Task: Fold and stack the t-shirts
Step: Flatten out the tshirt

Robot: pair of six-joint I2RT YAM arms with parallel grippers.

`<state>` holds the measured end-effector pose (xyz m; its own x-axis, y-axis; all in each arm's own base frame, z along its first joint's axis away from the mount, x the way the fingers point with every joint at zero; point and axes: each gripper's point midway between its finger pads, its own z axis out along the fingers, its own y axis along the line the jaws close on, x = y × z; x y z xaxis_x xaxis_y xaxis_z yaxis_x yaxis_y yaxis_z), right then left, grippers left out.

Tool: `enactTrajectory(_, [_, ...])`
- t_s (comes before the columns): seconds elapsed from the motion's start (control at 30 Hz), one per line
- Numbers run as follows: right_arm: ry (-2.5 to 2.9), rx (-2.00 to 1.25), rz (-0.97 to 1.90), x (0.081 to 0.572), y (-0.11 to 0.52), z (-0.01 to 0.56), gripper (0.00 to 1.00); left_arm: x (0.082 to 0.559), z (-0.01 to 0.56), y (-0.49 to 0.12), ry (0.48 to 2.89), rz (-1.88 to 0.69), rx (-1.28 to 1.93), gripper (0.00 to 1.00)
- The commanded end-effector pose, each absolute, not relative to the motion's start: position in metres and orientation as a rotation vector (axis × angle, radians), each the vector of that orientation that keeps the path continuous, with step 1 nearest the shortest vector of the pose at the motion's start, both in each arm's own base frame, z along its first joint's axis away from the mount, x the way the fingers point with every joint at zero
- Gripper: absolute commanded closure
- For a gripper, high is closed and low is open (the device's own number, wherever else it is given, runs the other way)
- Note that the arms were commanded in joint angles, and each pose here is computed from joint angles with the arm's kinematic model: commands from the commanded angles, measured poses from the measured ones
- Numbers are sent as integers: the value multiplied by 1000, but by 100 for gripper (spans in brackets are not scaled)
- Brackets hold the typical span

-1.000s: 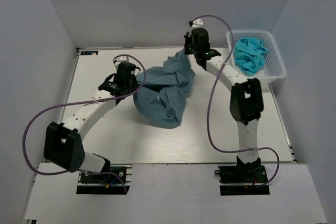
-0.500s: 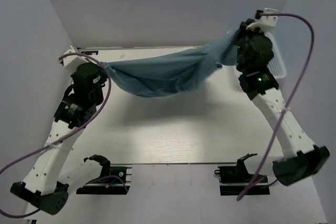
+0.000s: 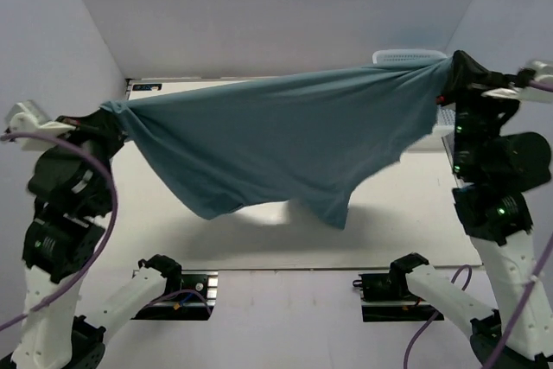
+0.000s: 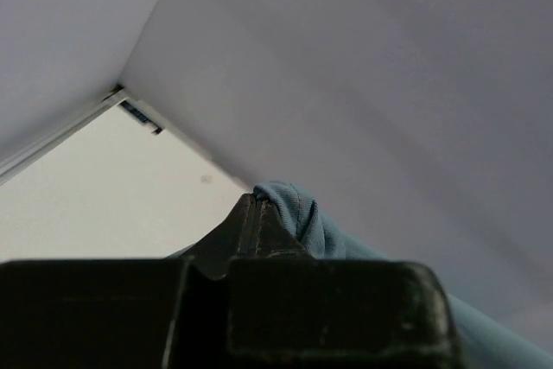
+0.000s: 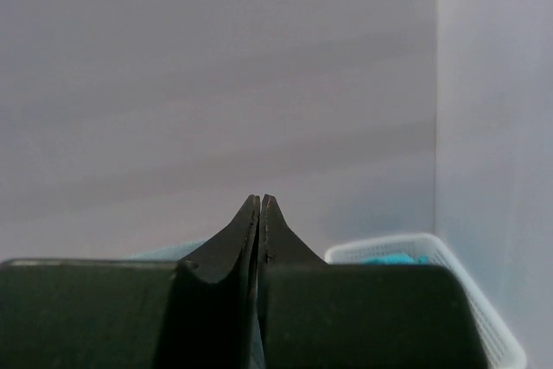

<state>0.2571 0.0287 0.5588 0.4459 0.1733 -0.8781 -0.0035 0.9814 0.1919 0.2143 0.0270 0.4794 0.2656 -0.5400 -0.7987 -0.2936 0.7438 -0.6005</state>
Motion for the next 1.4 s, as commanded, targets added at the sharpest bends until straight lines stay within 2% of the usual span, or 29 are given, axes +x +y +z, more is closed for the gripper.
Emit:
enactTrajectory(0.0, [947,199,146,206,7,613,100,174,529,46,1183,-234,-713,100])
enactTrajectory(0.27, [759,138,177,148,-3,673,100,123,598,30,1029,-429,-480,100])
enactTrajectory(0.37, [730,137,166,142,-6,683,100,120,601,30,1023,-431,-465,100])
enactTrajectory(0.47, [753,139,152,156,-2,680,100,143,594,22,1075,-416,-482,100])
enactTrajectory(0.6, [876,114,134,210,19,650,100,185,565,6,1212,-368,-505,100])
enactTrajectory(0.73, [1033,147,73,278,35,599,100,253,502,-12,1412,-218,-565,100])
enactTrajectory(0.9, [1287,169,-76,398,63,498,100,345,404,-38,1681,22,-585,100])
enactTrajectory(0.97, [1334,155,-58,423,73,476,100,371,374,-42,1731,89,-589,100])
enactTrajectory(1.0, [1418,124,-78,458,83,436,100,394,345,-54,1799,121,-563,100])
enactTrajectory(1.03, [1440,123,-62,470,87,423,100,407,330,-51,1821,142,-582,100])
enactTrajectory(1.07, [1456,71,-20,481,101,418,100,419,310,-53,1866,149,-590,100])
enactTrajectory(1.1, [1532,61,-50,513,103,381,100,431,293,-60,1915,116,-582,100])
enactTrajectory(1.13, [1581,89,-22,523,109,363,100,454,260,-60,1978,138,-592,100])
enactTrajectory(1.2, [1692,88,-27,559,117,316,100,483,237,-68,2020,97,-584,100])
enactTrajectory(1.23, [1700,85,-14,565,121,312,100,494,224,-69,2047,96,-584,100])
enactTrajectory(1.27, [1705,69,-26,583,125,309,100,511,186,-71,2125,102,-579,100])
enactTrajectory(1.3, [1738,51,-30,588,129,298,100,529,194,-78,2103,64,-574,100])
enactTrajectory(1.33, [1811,13,-39,603,137,256,100,538,187,-77,2124,51,-578,90])
enactTrajectory(1.37, [1782,-6,-40,611,139,270,100,548,182,-79,2140,33,-553,78])
